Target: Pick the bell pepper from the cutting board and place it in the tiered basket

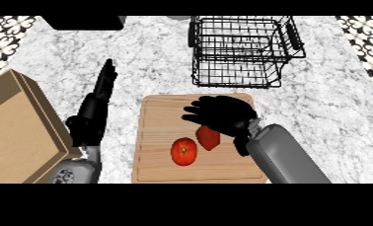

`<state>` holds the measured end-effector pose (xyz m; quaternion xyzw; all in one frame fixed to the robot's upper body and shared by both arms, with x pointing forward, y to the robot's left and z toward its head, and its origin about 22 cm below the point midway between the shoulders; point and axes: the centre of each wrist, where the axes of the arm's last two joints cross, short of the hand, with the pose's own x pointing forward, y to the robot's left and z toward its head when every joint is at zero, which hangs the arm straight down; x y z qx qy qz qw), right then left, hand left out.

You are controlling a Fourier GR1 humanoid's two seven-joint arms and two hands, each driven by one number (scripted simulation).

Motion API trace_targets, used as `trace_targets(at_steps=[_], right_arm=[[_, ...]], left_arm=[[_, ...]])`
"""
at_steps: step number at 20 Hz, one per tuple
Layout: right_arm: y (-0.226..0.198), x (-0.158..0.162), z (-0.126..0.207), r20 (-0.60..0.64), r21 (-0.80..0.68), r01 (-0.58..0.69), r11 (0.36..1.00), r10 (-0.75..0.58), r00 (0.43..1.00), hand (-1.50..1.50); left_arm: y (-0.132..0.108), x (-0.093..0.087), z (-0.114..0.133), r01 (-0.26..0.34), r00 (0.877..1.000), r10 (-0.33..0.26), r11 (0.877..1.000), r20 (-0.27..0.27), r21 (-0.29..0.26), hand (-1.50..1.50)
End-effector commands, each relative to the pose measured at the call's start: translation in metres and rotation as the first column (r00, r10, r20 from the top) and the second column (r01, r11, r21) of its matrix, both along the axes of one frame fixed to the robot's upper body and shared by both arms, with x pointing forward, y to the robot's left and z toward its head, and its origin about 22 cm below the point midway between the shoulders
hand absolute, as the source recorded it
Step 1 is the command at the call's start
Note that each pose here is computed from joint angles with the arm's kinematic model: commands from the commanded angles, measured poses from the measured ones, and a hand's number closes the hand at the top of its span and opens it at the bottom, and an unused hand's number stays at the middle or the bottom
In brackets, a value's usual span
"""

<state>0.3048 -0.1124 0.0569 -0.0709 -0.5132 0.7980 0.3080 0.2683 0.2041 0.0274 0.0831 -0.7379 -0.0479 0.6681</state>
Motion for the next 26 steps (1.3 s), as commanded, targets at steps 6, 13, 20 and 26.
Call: trace_targets(at_steps=[6,13,20,26], right_arm=[[0.004,-0.018,-0.023,-0.018,0.004,-0.017,1.000,0.017,1.000,-1.50],[0.010,-0.014,-0.032,-0.070,0.031,0.006,1.000,-0.004,0.998,-1.50],[-0.003,-0.017,-0.066,0.045,0.129,-0.003,0.992,-0.003,0.999,1.50],[0.031,-0.002,-0.058,0.178,0.093,0.119,0.988,-0.134,0.975,1.50]], left_arm=[[-0.001,0.008,0.006,-0.021,1.000,0.021,1.000,-0.002,0.007,0.00],[-0.004,-0.004,-0.007,0.015,1.000,-0.015,1.000,0.005,0.004,0.00],[0.003,0.000,0.023,0.011,1.000,-0.011,1.000,0.003,-0.009,0.00],[-0.002,0.010,0.003,-0.003,1.000,0.003,1.000,0.002,0.005,0.00]])
